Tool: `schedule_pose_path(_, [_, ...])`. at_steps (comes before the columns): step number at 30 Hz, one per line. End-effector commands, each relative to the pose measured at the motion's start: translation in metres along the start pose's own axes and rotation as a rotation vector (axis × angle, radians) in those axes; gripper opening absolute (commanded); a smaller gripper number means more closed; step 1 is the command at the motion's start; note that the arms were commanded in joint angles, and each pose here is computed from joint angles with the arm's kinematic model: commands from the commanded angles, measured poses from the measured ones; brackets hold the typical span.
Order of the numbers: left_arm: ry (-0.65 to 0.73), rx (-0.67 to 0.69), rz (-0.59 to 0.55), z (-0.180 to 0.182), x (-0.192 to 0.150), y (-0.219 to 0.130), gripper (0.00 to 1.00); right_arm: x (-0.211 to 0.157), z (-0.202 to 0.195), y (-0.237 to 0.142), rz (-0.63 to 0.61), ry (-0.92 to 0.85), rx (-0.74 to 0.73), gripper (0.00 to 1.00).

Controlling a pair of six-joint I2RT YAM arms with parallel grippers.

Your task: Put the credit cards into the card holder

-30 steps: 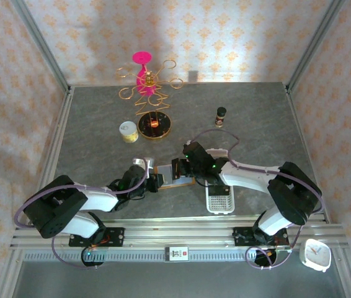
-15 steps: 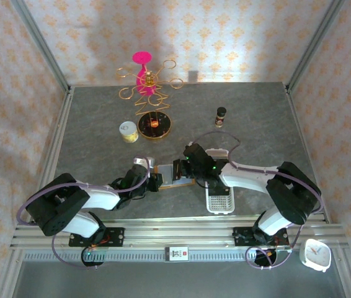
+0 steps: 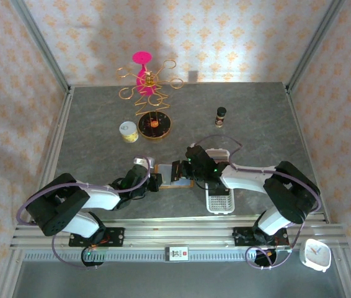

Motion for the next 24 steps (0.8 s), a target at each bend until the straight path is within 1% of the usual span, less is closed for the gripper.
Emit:
schedule_pose_path(1, [0.033, 0.031, 0.009, 0.0, -0.001, 0.003, 0.12, -0.005, -0.003, 0.004, 0.004, 0.049, 0.022, 0.0])
schedule_pose_path(7, [0.034, 0.035, 0.004, 0.0, -0.001, 0.002, 0.12, -0.003, -0.006, -0.004, -0.055, 0.106, 0.029, 0.0])
schedule_pose_path(10, [0.035, 0.038, 0.0, 0.0, 0.0, 0.001, 0.12, -0.004, -0.009, -0.008, -0.081, 0.158, 0.051, 0.0])
schedule_pose_path(16, [0.035, 0.041, -0.003, 0.0, 0.0, 0.001, 0.11, -0.003, -0.009, -0.016, -0.121, 0.207, 0.085, 0.0])
schedule_pose_path(24, [0.036, 0.041, -0.011, 0.0, 0.001, -0.001, 0.11, -0.006, -0.012, -0.014, -0.132, 0.244, 0.093, 0.0])
Point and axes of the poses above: each hand's point on the last joint's axis, 136 mm out from that joint toward the fingers, its own y axis out along the fingers, its own z axis along the line the jaws close on, x = y × z, the point moved 8 cm from there along -y, back along the fingers, and after that the axes turned 13 degrees about -y, right-handed, at the moved point
